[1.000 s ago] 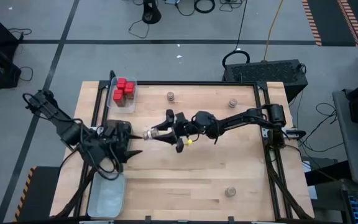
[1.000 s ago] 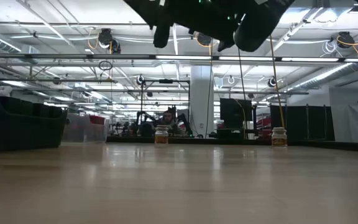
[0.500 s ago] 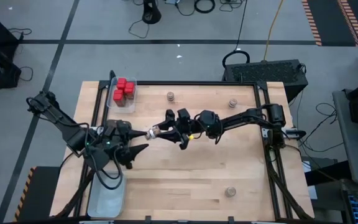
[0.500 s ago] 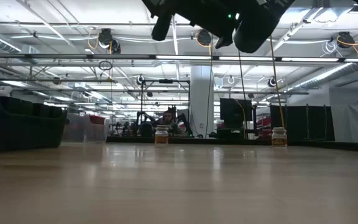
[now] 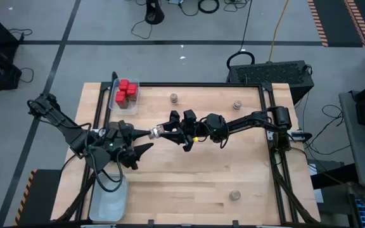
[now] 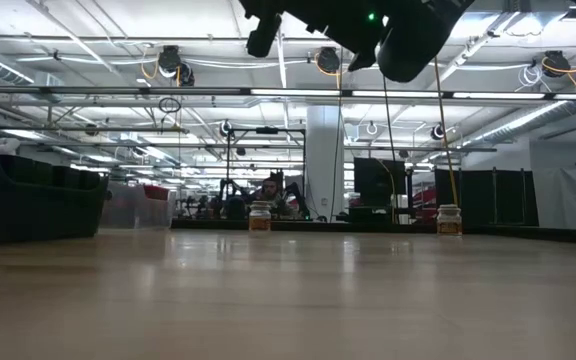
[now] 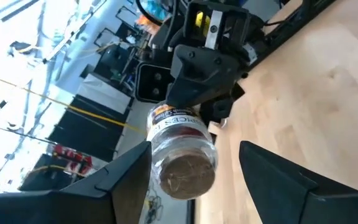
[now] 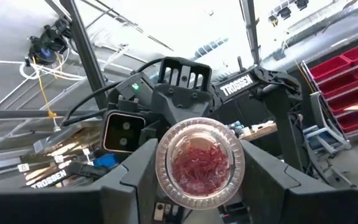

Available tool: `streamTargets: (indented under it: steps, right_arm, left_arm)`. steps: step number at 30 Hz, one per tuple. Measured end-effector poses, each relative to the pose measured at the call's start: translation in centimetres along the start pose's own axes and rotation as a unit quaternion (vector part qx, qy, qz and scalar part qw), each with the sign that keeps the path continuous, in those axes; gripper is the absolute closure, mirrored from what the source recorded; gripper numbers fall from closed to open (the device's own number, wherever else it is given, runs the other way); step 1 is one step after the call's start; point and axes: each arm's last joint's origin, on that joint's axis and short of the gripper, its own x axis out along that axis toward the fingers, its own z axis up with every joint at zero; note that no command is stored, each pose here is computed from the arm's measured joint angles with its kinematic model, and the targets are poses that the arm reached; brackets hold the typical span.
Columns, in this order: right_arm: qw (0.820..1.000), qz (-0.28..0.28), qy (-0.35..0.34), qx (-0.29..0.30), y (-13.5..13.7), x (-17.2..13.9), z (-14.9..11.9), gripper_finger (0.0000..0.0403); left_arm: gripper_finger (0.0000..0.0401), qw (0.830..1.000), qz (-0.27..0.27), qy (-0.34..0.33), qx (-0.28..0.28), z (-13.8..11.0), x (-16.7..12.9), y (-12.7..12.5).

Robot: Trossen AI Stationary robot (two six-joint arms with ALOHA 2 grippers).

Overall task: Sort spices by type
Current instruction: Put the brown seasoning bottle into the gray bin

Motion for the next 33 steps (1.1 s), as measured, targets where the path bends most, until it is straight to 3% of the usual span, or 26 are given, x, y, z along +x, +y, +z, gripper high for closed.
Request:
streamTargets:
  steps: [33]
  right_arm:
    - [1.0,-0.004,-0.018,-0.009,0.22,0.04,0.16,0.0241]
  left_arm:
    - [0.0154,1.0,0.019,-0.012,-0.016,0.29,0.96,1.0]
